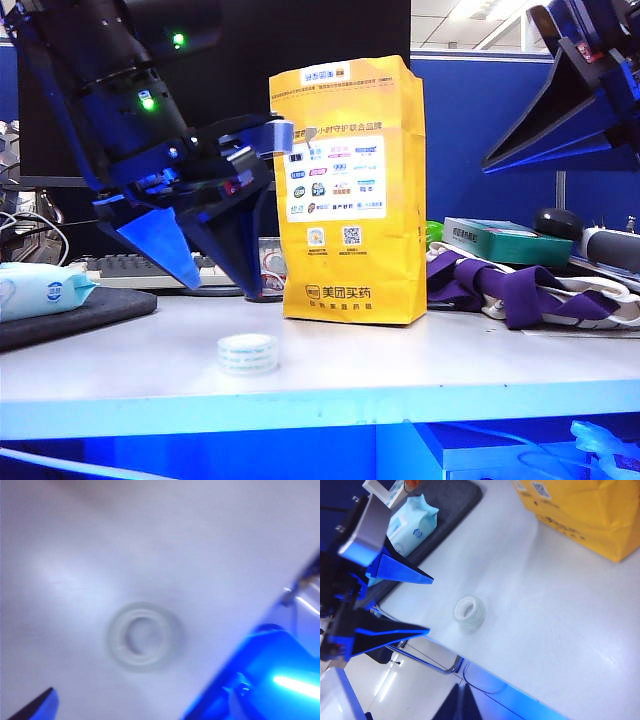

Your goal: Pick up the transparent tape and throw it into the yellow paper bag.

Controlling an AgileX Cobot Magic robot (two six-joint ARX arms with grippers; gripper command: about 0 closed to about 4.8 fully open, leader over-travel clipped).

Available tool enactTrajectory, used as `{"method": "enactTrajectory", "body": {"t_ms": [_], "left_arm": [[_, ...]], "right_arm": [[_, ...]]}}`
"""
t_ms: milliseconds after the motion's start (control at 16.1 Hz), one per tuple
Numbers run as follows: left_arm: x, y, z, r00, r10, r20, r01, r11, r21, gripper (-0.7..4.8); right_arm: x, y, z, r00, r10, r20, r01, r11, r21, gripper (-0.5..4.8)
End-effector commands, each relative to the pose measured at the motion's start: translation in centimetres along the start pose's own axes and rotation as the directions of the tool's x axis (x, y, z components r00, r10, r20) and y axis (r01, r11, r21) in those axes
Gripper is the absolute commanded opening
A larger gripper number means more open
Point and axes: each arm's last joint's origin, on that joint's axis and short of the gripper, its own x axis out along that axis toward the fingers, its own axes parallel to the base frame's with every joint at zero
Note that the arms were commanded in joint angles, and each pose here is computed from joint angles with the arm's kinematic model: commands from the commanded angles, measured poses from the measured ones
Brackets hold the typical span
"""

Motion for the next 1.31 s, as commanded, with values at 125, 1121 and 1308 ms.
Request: {"method": "enactTrajectory", "body": {"t_ms": [125, 1121, 1308], "left_arm": [[-0.2, -0.2, 0.3, 0.998, -0.057, 0.016, 0.057, 0.998, 0.017, 4.79], [6.2, 0.4, 1.2, 0.987, 0.006, -0.159, 0.005, 0.998, 0.068, 4.79], [6.2, 0.4, 1.5, 0.991, 0.011, -0.132, -0.002, 0.998, 0.07, 4.79]], "right_arm": [[-0.1, 0.2, 0.3, 1.0, 0.022, 0.014, -0.021, 0.999, -0.031, -0.01], [-0.1, 0.4, 0.4, 0.996, 0.091, 0.007, -0.091, 0.995, -0.045, -0.01], [-0.1, 0.4, 0.4, 0.996, 0.091, 0.009, -0.091, 0.995, -0.045, -0.01]]}}
